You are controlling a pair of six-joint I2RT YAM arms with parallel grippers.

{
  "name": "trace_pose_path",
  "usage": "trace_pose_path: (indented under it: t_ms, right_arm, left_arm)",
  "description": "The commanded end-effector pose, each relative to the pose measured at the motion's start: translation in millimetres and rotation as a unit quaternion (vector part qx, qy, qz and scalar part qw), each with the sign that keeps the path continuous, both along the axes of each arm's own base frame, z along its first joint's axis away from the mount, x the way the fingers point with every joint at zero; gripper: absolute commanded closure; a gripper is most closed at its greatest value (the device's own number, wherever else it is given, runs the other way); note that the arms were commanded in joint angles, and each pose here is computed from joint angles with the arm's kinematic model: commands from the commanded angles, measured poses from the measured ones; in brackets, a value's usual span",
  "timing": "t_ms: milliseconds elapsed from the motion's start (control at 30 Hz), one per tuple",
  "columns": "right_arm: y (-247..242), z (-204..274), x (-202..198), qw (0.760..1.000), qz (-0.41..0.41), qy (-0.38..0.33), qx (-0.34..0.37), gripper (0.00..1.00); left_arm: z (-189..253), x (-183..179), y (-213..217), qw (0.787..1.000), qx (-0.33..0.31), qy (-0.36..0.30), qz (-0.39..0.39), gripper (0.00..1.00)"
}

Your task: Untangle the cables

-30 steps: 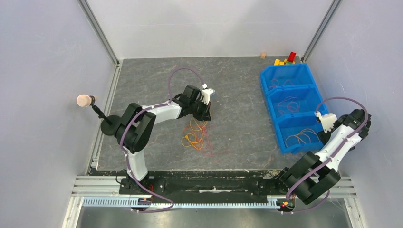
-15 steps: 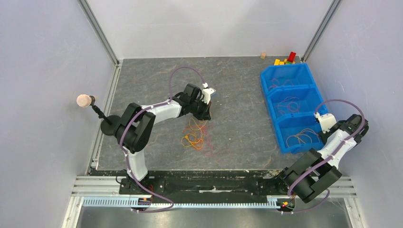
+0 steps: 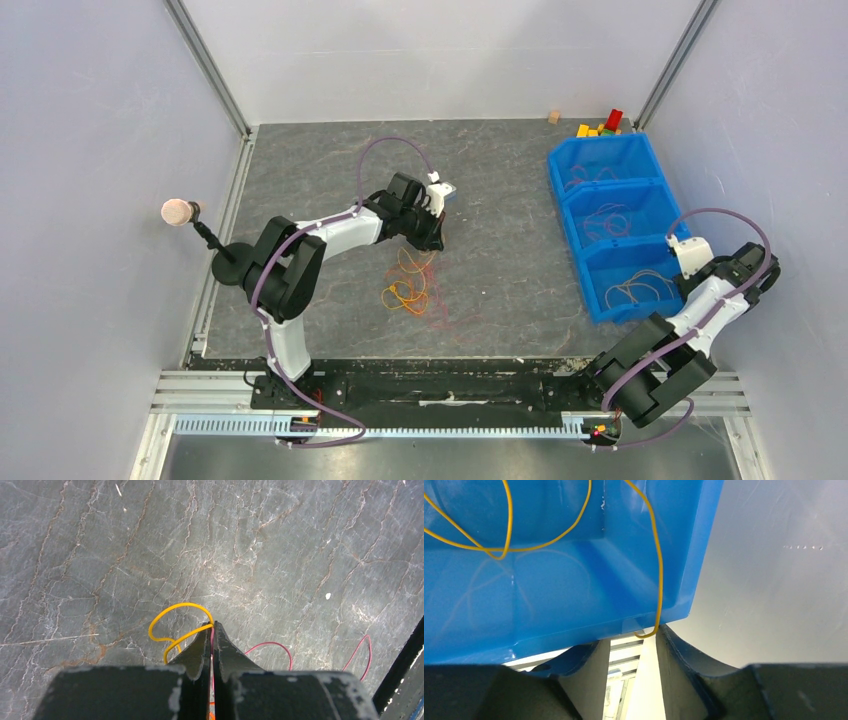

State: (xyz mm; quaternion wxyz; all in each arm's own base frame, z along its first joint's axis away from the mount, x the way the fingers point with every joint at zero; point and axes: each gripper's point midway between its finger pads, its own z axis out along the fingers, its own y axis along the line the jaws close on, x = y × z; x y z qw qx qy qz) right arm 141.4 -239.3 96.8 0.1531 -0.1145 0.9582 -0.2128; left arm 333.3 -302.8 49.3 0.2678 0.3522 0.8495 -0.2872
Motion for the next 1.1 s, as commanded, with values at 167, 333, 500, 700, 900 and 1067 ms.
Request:
trace_pose_path:
  t_ms: [167, 333, 500, 700, 900, 1067]
  right_arm:
    - [-4, 20, 24, 0.997, 0.022, -0.067, -0.014, 0.85]
    - [-5, 46, 25, 0.996, 0.031, -0.076, -0.028, 1.0]
    - [41, 87, 31, 0.989, 0.103, -0.095, 0.048, 1.0]
    - [76, 54, 64, 0.984, 0.113, -0.079, 0.118, 1.0]
    - [93, 14, 93, 0.981, 0.119, -0.082, 0.132, 1.0]
    - [98, 5, 78, 0.98, 0.122, -0.009, 0.158, 0.66]
  left_arm:
    - [17, 16, -6, 0.999, -0.003, -0.033, -0.008, 0.98]
    - [17, 15, -4, 0.999, -0.002, -0.032, -0.008, 0.98]
    - [15, 12, -2, 1.0, -0.002, -0.03, -0.005, 0.98]
    - [17, 11, 0, 1.0, 0.0, -0.031, -0.003, 0.98]
    - [16, 7, 11, 1.0, 0.006, -0.029, 0.006, 0.98]
    - [32, -3, 19, 0.999, -0.049, 0.015, 0.011, 0.73]
